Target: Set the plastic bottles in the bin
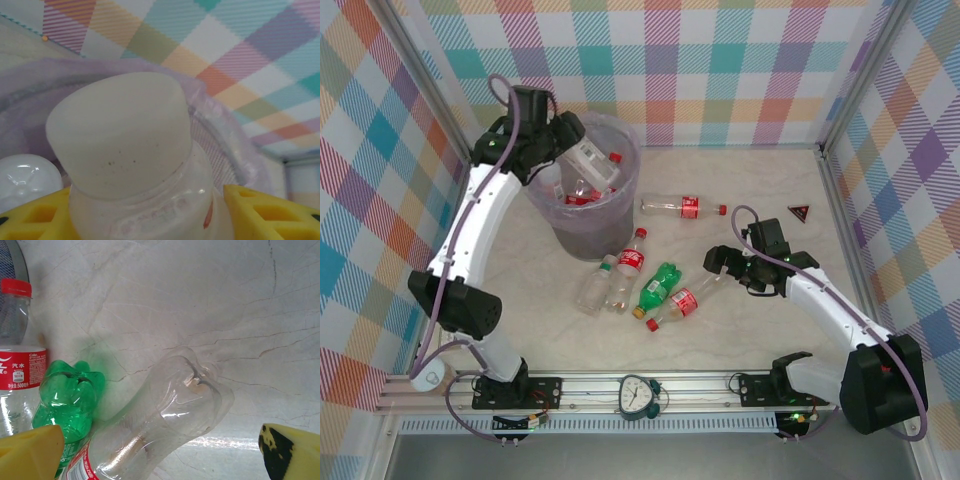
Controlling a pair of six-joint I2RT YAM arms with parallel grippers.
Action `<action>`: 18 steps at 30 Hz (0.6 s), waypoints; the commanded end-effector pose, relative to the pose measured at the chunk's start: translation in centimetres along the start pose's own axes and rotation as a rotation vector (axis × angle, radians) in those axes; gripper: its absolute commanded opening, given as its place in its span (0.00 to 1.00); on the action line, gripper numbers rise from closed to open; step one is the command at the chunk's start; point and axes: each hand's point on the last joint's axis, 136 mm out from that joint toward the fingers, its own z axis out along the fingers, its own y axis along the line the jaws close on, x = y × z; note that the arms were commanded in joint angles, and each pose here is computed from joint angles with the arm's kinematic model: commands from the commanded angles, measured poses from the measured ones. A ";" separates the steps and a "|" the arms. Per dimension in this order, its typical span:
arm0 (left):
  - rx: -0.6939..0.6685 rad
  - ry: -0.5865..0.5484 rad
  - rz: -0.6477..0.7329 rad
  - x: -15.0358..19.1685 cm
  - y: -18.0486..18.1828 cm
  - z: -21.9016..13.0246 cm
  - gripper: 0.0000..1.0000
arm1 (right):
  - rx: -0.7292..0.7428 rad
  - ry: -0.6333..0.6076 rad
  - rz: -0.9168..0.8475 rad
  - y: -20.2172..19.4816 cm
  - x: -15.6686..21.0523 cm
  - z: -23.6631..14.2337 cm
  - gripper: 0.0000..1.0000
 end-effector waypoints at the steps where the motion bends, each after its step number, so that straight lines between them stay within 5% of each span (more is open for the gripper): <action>1: -0.050 0.051 0.186 1.4 -0.2 0.2 0.40 | 0.011 -0.021 -0.031 0.1 -0.7 -0.4 1.00; 18: -0.232 0.335 0.725 9.7 1.0 6.1 0.41 | 0.021 -0.012 -0.035 -0.5 -0.1 -0.1 1.00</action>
